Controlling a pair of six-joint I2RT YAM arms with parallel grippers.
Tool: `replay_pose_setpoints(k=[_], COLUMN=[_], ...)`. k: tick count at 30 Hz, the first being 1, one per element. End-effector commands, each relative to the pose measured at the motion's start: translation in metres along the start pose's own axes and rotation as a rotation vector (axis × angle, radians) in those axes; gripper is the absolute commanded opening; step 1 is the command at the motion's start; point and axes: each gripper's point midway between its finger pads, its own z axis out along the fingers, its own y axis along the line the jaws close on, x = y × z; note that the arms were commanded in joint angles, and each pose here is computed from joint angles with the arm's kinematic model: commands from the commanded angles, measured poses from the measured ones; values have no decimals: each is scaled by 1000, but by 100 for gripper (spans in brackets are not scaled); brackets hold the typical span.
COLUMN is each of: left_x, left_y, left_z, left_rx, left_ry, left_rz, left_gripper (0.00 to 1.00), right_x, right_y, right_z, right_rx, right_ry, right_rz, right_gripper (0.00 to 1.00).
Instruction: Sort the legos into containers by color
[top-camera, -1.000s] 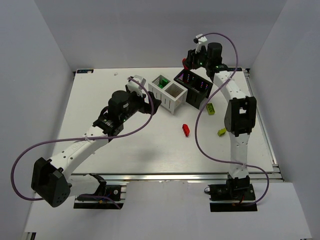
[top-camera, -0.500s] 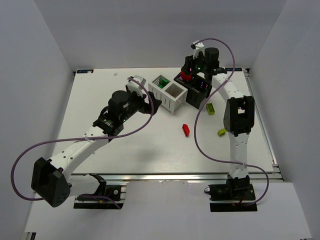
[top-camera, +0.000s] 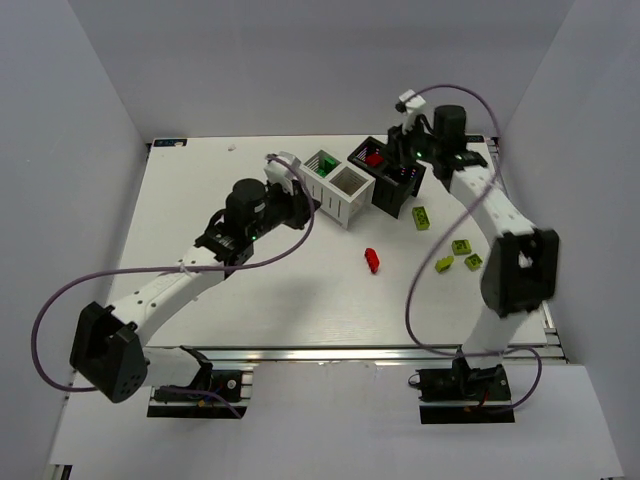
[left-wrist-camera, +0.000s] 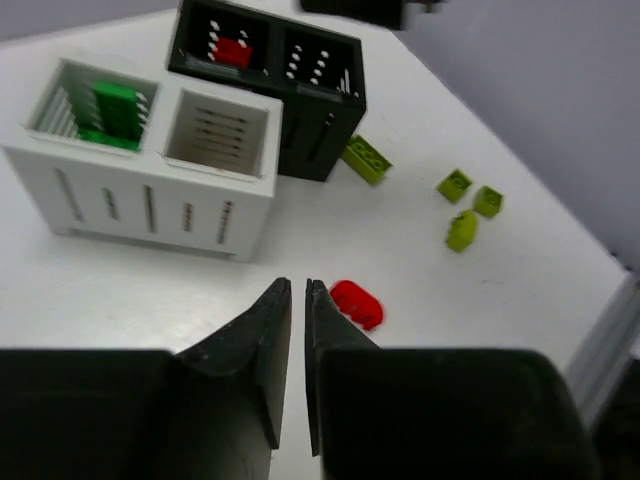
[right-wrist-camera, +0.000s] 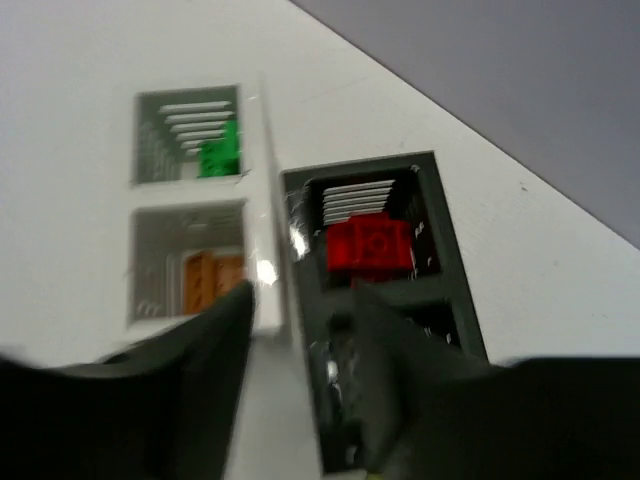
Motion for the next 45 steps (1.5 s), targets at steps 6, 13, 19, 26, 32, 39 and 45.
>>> replay_pose_setpoints(k=[6,13,19,26,32,39,45], left_x=[77,145,165,192,184,190,196], left_y=[-23,-34,-18,-30,-30,-35,-37], left_z=[37,52,67,91,115,136,145], left_rx=[7,-130,-249,-267,-355,-377,-401], left_ry=[266,445,486,586,583,622,652], left_rz=[-89,-77,-138,-246,-276,-318,-327], left_gripper=[39,69,81,87,87,86,85], right_x=[-9,37,28,22,8,-2,-1], right_y=[121,155,119,53,52,51,52], right_z=[-151,-178,-184,-198,-213,-226,-224], right_rx=[-216,-290,-49,358,392,428,419], right_ry=[-130,-57,-92,-159,-236,-290,-289], right_rz=[-100,9,-12,66,39,6,5], right_gripper=[11,59,61,60,59,59,59])
